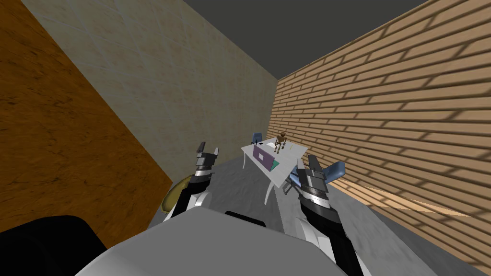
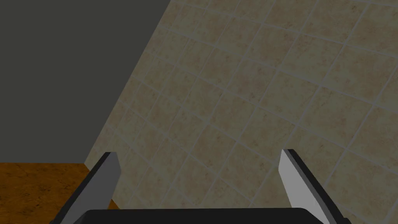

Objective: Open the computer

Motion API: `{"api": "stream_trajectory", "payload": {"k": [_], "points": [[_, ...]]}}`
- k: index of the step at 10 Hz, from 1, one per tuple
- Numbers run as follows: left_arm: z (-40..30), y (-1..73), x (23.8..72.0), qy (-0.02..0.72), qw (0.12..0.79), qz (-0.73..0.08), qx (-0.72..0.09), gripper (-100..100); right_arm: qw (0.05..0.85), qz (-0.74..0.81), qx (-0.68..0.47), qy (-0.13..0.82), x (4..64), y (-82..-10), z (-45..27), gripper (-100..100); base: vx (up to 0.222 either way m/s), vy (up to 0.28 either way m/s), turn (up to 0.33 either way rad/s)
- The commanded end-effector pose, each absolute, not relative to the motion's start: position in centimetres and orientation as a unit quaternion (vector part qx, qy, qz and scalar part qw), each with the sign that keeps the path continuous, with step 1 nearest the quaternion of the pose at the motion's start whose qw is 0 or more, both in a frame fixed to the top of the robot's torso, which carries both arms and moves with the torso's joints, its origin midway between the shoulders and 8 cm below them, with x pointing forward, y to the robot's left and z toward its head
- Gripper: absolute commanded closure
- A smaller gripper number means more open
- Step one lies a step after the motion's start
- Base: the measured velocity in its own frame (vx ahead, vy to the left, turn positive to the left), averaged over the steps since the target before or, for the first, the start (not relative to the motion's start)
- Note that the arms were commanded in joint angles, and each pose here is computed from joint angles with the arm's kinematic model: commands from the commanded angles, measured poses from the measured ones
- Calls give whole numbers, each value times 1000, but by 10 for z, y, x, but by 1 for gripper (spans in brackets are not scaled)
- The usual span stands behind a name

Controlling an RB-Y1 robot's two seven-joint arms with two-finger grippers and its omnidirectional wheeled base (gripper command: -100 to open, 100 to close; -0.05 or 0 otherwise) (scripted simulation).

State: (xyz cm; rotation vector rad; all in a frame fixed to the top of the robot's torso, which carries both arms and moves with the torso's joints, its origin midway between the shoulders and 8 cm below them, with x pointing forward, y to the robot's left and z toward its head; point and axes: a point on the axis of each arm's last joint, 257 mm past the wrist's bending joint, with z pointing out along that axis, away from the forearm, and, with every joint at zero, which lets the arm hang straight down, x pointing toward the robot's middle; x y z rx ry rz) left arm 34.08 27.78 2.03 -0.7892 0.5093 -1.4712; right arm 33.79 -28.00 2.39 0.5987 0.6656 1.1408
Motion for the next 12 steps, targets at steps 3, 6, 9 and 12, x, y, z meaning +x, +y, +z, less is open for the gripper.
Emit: {"api": "stream_trajectory", "payload": {"k": [3, 6, 9, 12], "points": [[20, 278, 341, 223, 643, -646, -346, 0, 748, 522, 274, 304, 338, -280, 24, 0, 0, 0, 0], [20, 278, 341, 223, 643, -646, -346, 0, 749, 522, 274, 304, 338, -280, 24, 0, 0, 0, 0], [20, 278, 341, 223, 643, -646, -346, 0, 749, 522, 274, 304, 338, -280, 24, 0, 0, 0, 0], [20, 278, 341, 224, 643, -646, -346, 0, 718, 563, 261, 316, 345, -267, 22, -100, 12, -51, 42]]}}
